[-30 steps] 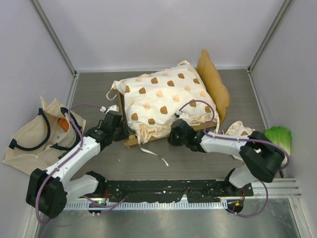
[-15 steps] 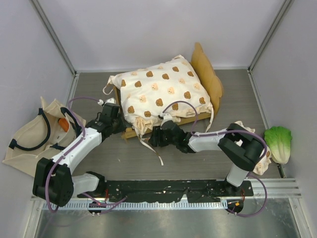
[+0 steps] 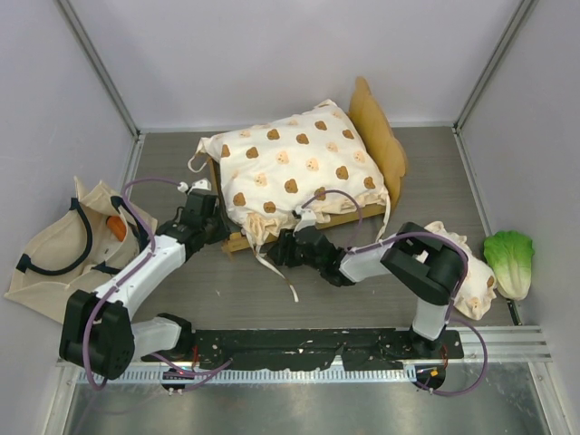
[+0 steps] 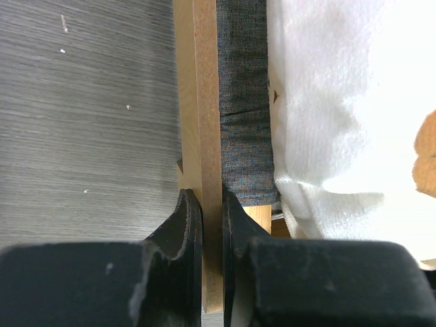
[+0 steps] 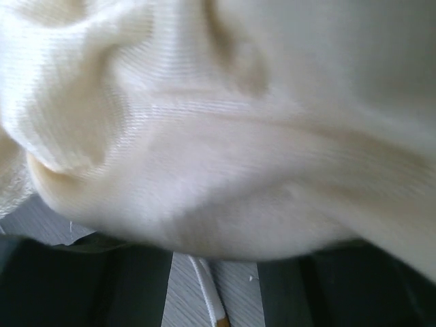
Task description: Set up the pet bed
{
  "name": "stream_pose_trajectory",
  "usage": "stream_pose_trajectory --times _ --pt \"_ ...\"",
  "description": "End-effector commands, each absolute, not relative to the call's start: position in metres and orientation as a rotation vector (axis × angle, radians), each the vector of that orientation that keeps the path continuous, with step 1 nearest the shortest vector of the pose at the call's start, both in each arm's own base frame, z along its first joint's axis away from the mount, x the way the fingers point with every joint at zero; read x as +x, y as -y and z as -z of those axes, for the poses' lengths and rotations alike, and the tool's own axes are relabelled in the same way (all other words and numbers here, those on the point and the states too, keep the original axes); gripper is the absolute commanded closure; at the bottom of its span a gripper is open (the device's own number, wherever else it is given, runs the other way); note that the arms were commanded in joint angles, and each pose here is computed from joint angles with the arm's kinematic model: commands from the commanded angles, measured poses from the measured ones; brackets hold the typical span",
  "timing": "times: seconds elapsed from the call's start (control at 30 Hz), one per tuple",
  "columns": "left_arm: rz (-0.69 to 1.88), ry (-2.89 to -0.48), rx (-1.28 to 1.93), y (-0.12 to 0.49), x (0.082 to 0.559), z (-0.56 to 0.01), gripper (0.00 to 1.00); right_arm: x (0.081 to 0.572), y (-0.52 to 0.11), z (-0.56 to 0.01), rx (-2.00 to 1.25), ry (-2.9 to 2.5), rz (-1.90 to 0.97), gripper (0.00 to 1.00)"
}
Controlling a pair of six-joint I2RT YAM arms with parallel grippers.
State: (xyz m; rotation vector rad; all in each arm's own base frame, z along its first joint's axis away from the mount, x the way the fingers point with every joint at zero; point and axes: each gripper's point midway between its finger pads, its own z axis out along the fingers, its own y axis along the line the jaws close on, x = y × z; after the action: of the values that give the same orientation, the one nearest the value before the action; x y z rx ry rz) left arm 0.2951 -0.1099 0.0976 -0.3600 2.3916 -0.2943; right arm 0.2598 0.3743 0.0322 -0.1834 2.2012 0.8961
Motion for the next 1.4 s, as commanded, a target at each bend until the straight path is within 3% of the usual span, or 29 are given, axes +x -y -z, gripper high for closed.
stream_pose_trajectory --times 0.0,0.27,0.47,0.63,0.73,0.87,0.97,1.07,1.23,1.3,1.37 --pt "0.421 -2.437 -0.276 0.128 0.28 -0.092 1.0 0.251 -0.335 -0.005 -0.115 -2.258 -0.707 0.48" --pt "0.41 -2.454 -0.266 0.127 0.277 -0.088 1.0 0.259 -0.336 -0.01 -0.126 -2.216 -0.667 0.45" --pt "0.404 -2.466 -0.265 0.127 0.276 -0.085 1.0 0.264 -0.357 0.018 -0.146 -2.279 -0.706 0.48" --pt "0.402 -2.467 -0.269 0.125 0.274 -0.083 1.0 0.257 -0.352 0.024 -0.121 -2.295 -0.724 0.6" --pt "0.44 -2.475 -0.257 0.13 0.272 -0.083 1.0 0.254 -0.348 0.027 -0.124 -2.303 -0.713 0.77" --pt "0.44 -2.482 -0.253 0.131 0.273 -0.082 1.0 0.253 -0.348 0.034 -0.121 -2.318 -0.71 0.82" --pt "0.433 -2.481 -0.247 0.131 0.274 -0.082 1.0 0.253 -0.349 0.031 -0.135 -2.313 -0.705 0.99" --pt "0.439 -2.482 -0.247 0.131 0.272 -0.083 1.0 0.252 -0.344 0.019 -0.151 -2.295 -0.703 0.99" --pt "0.448 -2.467 -0.24 0.131 0.272 -0.096 0.82 0.227 -0.32 -0.009 -0.19 -2.3 -0.69 0.99" --pt "0.442 -2.464 -0.241 0.129 0.27 -0.102 0.66 0.198 -0.315 -0.018 -0.285 -2.331 -0.693 0.99" --pt "0.43 -2.462 -0.246 0.124 0.267 -0.107 0.63 0.176 -0.315 -0.029 -0.338 -2.341 -0.704 0.99"
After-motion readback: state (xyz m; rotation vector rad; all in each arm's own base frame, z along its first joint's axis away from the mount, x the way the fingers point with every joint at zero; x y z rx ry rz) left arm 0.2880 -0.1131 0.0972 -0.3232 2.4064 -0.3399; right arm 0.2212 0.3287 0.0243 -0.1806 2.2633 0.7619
